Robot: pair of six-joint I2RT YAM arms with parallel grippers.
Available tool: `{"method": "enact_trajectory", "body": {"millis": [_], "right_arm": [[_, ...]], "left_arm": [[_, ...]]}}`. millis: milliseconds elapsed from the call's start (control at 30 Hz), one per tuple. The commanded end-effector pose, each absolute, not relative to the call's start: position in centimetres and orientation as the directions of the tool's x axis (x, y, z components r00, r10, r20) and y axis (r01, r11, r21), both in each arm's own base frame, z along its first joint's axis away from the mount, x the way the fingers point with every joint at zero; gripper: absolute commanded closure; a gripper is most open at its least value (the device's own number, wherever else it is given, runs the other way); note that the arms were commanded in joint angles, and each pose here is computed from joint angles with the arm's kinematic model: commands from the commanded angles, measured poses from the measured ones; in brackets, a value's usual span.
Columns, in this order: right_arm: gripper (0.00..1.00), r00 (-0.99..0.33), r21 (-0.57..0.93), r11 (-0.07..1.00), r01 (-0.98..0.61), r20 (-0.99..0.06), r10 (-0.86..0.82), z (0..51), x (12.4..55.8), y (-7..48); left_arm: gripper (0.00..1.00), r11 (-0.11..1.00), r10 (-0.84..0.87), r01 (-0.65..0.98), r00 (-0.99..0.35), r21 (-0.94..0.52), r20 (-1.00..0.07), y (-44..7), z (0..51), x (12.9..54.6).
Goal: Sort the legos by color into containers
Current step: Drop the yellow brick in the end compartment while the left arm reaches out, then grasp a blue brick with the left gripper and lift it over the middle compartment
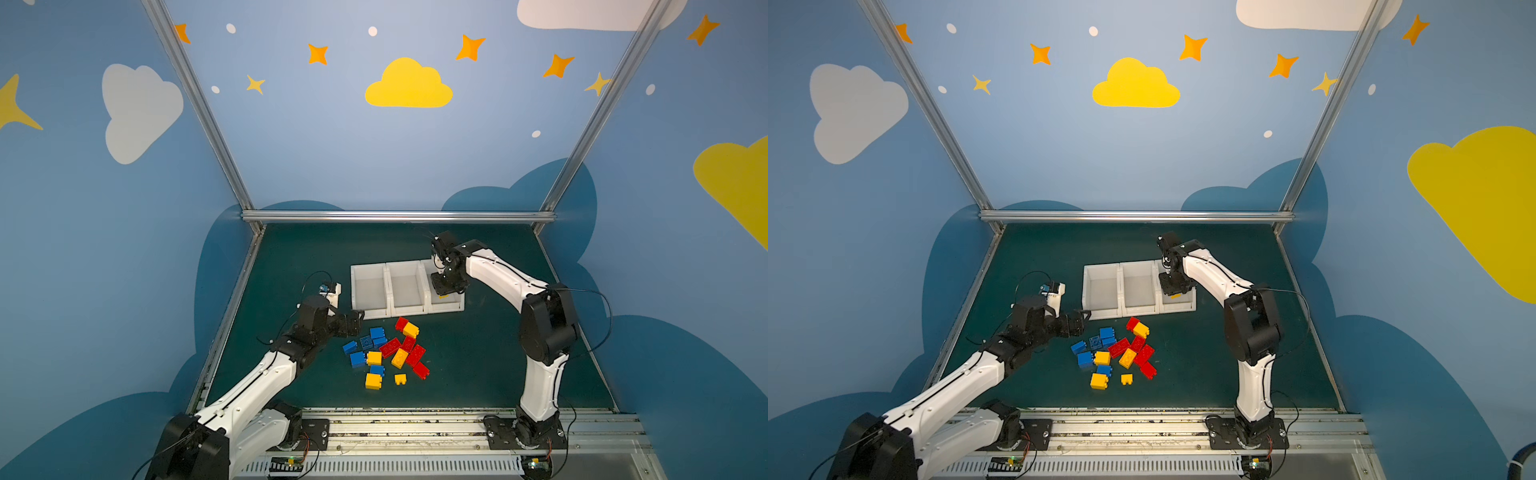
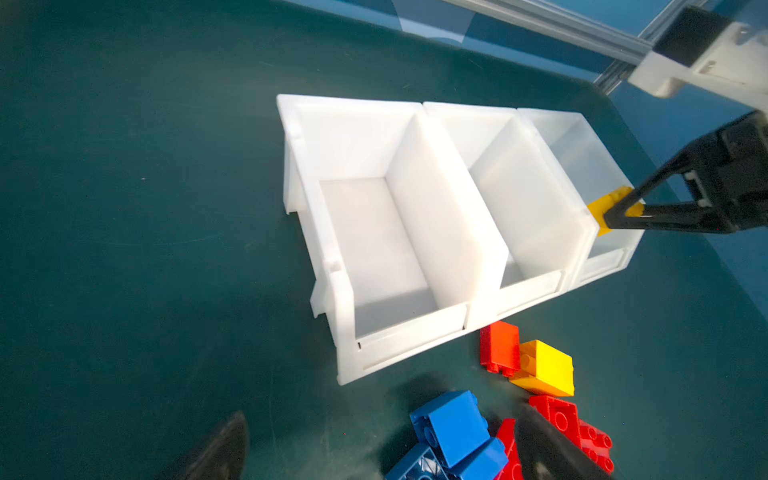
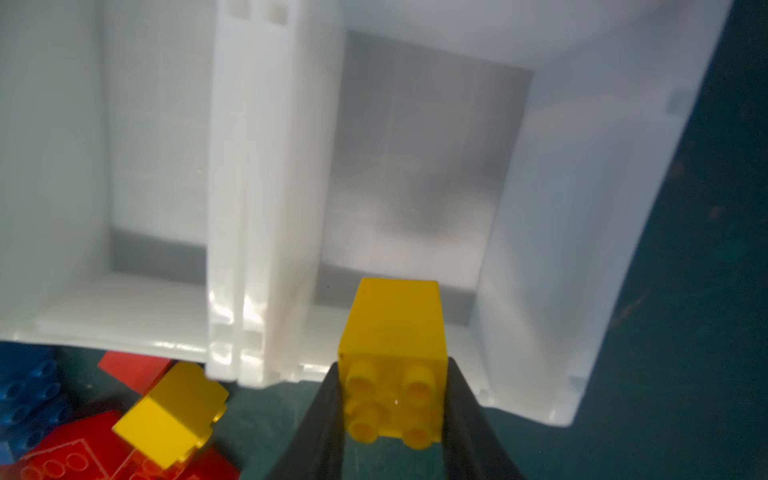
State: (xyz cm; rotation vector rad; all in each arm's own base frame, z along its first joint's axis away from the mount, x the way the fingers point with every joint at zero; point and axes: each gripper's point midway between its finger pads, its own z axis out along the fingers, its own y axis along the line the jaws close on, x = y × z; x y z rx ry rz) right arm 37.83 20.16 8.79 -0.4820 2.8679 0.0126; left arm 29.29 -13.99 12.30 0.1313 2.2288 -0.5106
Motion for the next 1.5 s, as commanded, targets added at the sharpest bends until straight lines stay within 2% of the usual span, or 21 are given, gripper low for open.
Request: {"method": "enact_trajectory", "body": {"millis": [0, 100, 300, 500, 867, 1033, 1200, 1467], "right_arm": [[0.74, -0.929, -0.025, 0.960, -0.280, -0.243, -0.278, 8.6, 38.7, 20.0], [0.68, -0.932, -0.013, 0.962, -0.272, -0.245, -0.267, 8.4, 38.7, 20.1], [0.51, -0.934, -0.009, 0.964, -0.267, -0.245, -0.261, 8.6, 38.6, 20.0], [0.44, -0.933, 0.007, 0.967, -0.254, -0.267, -0.243, 9.7, 38.5, 19.9], [0.41, -0.927, 0.085, 0.971, -0.224, -0.325, -0.186, 12.3, 36.7, 19.8], [0.41, -0.926, 0.090, 0.973, -0.214, -0.335, -0.172, 12.8, 36.0, 19.3], [0.41, -0.932, 0.093, 0.975, -0.204, -0.322, -0.165, 12.5, 35.5, 19.0], [0.41, -0.935, 0.099, 0.972, -0.212, -0.311, -0.172, 12.3, 35.4, 19.0]], "left_arm": [[0.01, 0.901, -0.028, 0.315, -0.643, -0.298, -0.765, -15.1, 13.2, 29.4], [0.01, 0.896, -0.007, 0.335, -0.646, -0.292, -0.763, -15.7, 13.1, 29.4], [0.03, 0.887, 0.033, 0.369, -0.650, -0.277, -0.759, -16.8, 12.8, 29.3], [0.07, 0.876, 0.075, 0.404, -0.655, -0.265, -0.752, -17.9, 12.6, 29.1], [0.11, 0.877, 0.177, 0.426, -0.714, -0.220, -0.677, -18.9, 11.2, 28.2], [0.14, 0.888, 0.194, 0.399, -0.775, -0.228, -0.601, -19.5, 9.6, 27.7], [0.15, 0.923, 0.087, 0.252, -0.873, -0.290, -0.481, -20.0, 8.1, 27.9], [0.15, 0.942, 0.117, 0.225, -0.917, -0.250, -0.382, -21.4, 6.2, 27.8]]}}
